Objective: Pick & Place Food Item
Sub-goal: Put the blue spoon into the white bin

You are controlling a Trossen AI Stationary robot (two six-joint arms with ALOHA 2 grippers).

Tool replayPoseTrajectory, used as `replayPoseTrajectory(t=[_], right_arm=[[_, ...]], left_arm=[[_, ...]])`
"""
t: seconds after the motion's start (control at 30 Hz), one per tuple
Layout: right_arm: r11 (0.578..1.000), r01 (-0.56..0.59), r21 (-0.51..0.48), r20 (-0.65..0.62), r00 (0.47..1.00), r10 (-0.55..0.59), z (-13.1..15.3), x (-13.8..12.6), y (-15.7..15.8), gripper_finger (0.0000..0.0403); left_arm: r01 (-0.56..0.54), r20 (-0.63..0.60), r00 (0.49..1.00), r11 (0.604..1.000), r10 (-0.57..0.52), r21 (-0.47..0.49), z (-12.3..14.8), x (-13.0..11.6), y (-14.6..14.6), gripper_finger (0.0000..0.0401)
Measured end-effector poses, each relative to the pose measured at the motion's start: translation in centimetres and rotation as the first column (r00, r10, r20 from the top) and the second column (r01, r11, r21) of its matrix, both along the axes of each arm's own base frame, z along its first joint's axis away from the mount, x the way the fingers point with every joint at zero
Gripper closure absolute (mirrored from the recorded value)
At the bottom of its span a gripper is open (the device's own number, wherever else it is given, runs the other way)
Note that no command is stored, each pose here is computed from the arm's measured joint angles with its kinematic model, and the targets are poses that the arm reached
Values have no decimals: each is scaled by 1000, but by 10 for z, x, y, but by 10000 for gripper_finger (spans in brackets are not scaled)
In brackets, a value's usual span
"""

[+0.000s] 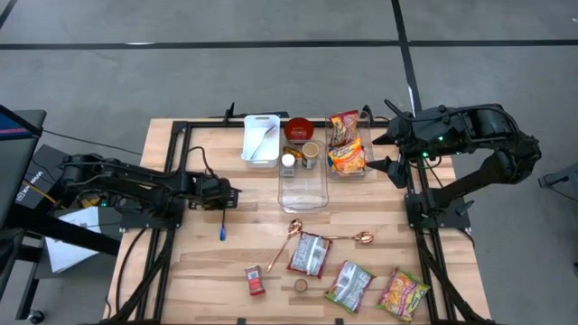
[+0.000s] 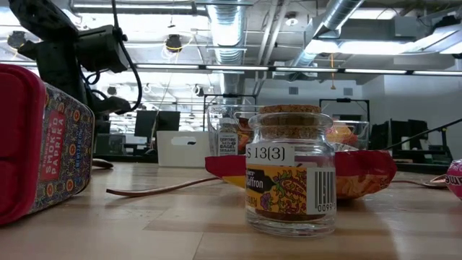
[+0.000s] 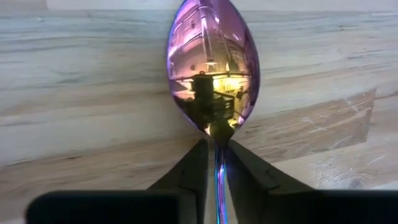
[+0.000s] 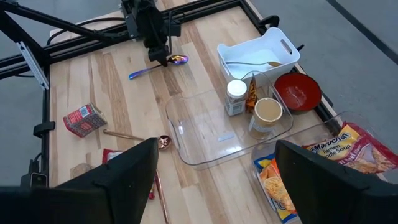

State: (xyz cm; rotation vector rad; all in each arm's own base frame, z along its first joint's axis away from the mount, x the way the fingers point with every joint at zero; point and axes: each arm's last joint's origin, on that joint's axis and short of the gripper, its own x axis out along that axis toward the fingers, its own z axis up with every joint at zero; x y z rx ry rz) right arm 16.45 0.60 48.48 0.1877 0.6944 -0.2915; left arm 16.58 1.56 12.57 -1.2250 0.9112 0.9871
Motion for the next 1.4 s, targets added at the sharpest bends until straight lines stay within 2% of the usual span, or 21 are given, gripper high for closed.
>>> replayPoseTrajectory(t=[0.13, 0.7, 0.93, 1.2, 1.4], right_arm=[[1000, -1, -1, 0, 1000, 1, 0, 0, 0, 88], [1000, -14, -20, -5, 1000, 14, 0, 0, 0, 88], [1000, 3, -22, -5, 1000, -3, 0, 0, -3, 88], [999, 20, -33, -9, 1000, -20, 0, 0, -8, 88], [999, 19, -40, -11, 1000, -19, 0, 0, -9, 88]], left_arm=[[9, -3, 1000, 1000, -9, 5, 0, 0, 0, 391], [16, 21, 1000, 1000, -16, 9, 2, 0, 0, 396], [53, 145, 988, 997, -62, 61, 10, 8, 1, 396], [89, 327, 936, 988, -127, 129, 22, 25, 3, 396], [127, 457, 862, 966, -219, 224, 34, 37, 4, 396]])
